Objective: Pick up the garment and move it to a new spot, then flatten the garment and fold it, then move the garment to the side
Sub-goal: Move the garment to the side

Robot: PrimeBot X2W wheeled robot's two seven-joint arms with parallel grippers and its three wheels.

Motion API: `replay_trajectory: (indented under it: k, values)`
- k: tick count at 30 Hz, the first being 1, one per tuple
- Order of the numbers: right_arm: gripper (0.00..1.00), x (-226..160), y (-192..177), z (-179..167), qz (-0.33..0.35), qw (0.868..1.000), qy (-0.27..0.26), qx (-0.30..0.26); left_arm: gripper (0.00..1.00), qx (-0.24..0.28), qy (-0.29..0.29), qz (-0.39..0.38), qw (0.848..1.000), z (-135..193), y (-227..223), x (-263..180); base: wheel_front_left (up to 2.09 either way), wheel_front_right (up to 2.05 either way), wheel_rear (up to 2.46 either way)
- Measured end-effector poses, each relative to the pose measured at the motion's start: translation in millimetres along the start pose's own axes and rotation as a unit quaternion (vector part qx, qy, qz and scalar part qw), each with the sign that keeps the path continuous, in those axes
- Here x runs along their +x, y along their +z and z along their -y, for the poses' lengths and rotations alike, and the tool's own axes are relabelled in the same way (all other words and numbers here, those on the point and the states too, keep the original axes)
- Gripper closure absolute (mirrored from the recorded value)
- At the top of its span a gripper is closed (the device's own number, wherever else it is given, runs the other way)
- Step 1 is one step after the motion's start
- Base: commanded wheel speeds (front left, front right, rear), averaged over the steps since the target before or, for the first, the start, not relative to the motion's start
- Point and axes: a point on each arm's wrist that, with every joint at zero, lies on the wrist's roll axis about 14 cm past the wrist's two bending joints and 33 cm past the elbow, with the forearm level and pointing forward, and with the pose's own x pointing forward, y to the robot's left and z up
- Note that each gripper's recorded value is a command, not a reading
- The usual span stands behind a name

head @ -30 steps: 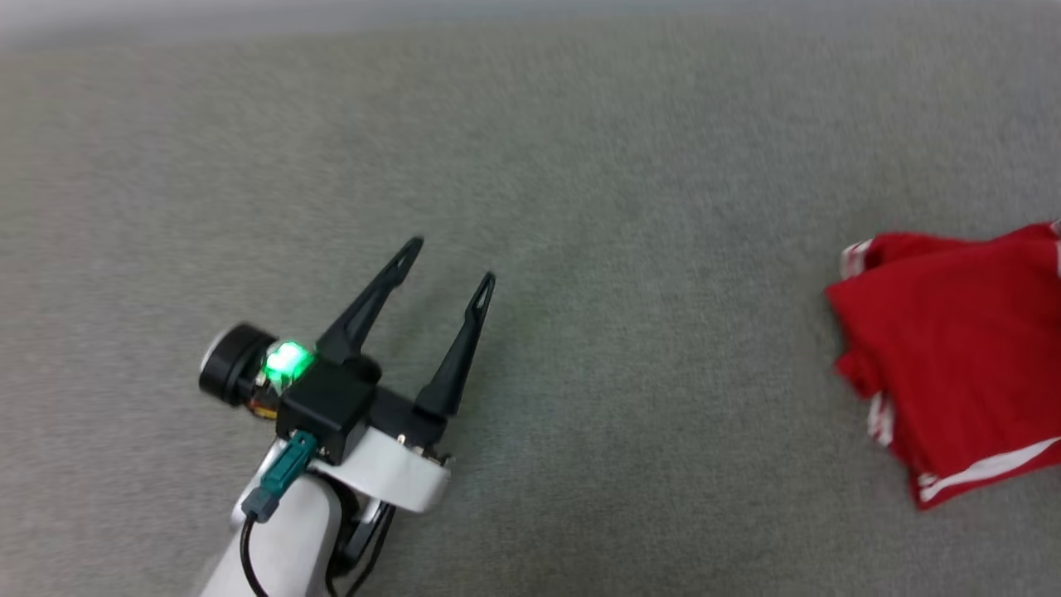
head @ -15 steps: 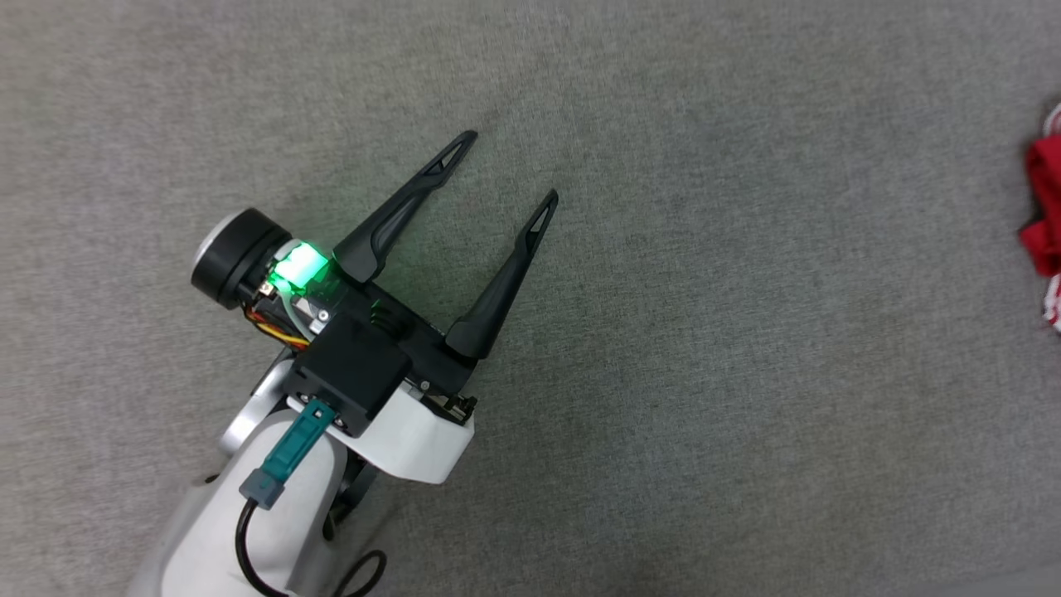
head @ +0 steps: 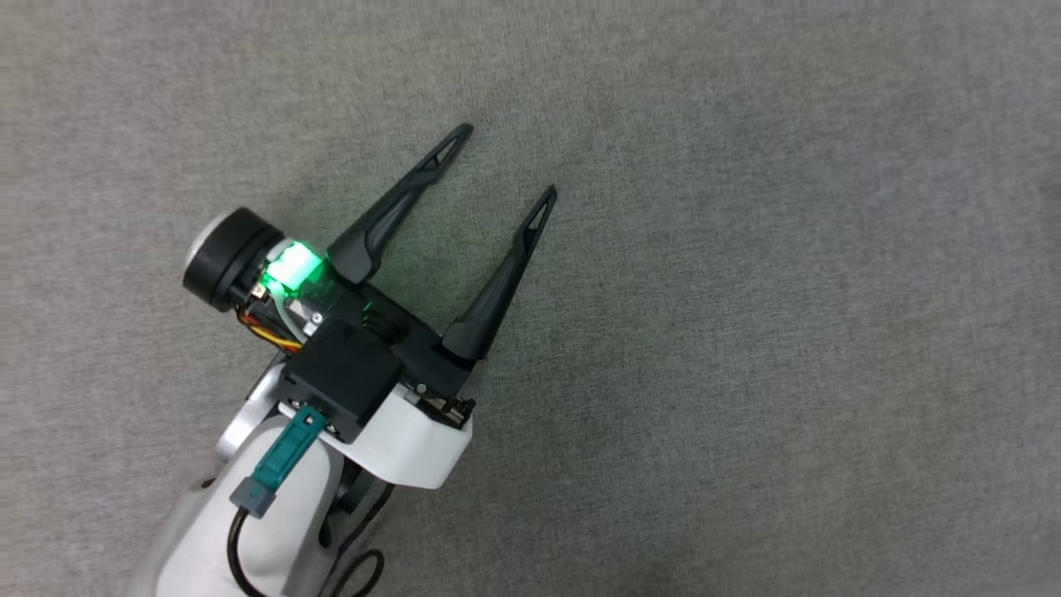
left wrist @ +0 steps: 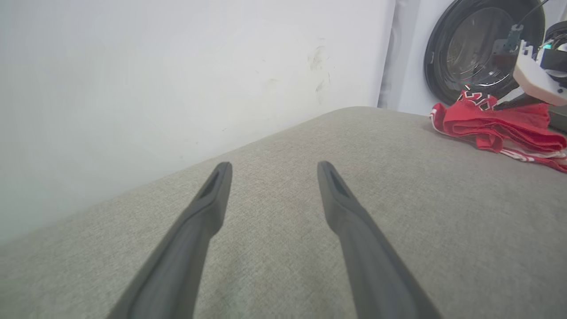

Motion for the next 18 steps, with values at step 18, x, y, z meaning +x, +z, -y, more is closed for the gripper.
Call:
replay_trajectory:
  k: [18]
  values:
    - [0.00,-118,109,3,0.267,0.951,0.040,0.151,0.00,0.027,0.174,-0.031,0.984,-37,54,-89,0.00,0.00,0.00]
